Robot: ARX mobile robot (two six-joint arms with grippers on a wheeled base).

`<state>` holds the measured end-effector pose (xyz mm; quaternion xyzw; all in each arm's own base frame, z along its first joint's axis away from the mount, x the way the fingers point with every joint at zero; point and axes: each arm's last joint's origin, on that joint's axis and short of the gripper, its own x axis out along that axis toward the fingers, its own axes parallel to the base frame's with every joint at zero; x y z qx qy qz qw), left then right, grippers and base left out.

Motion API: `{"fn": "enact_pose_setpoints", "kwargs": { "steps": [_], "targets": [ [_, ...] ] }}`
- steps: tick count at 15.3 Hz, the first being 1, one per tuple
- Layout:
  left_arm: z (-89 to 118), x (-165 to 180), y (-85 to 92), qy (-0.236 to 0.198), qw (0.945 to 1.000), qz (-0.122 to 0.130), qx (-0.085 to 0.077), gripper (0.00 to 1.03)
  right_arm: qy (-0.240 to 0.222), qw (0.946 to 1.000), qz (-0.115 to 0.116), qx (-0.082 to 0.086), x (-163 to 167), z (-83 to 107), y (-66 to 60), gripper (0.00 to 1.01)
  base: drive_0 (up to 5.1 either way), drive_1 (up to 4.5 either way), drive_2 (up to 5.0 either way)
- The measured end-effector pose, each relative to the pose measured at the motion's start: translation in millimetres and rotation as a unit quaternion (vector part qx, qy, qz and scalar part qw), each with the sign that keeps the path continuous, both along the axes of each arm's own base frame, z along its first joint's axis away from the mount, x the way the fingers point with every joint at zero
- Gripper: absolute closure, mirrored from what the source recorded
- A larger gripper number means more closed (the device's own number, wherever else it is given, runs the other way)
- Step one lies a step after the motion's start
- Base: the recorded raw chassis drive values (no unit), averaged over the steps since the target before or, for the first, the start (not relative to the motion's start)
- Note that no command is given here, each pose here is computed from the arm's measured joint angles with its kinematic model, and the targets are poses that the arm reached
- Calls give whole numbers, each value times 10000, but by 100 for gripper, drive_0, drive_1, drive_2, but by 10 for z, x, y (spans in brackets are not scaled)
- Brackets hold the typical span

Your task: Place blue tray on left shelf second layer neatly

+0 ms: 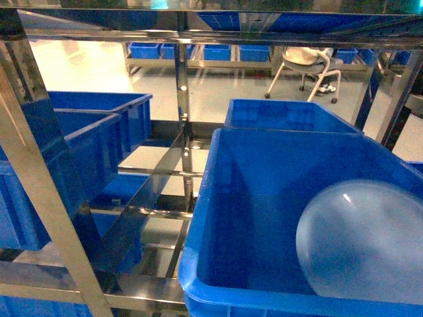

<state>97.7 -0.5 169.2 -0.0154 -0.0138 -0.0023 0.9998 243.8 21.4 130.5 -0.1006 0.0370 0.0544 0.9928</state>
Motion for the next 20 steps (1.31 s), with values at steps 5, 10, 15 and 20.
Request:
{"fn": "enact_pose_setpoints", "kwargs": {
  "steps": [5,10,15,20],
  "targets": [
    [0,0,0,2,10000,-2,0,5,-207,9998,13,57,-32,97,-3,3,0,0,0],
    [0,0,0,2,10000,-2,0,5,-522,9986,32,119,-145,233,-9,3,0,0,0],
    [0,0,0,2,10000,0,0,5,-758,9969,102,168,-349,335,60,3,0,0,0],
    [0,0,0,2,10000,-2,0,5,-752,9969,76,201,-696,427,42,3,0,0,0]
  ]
}}
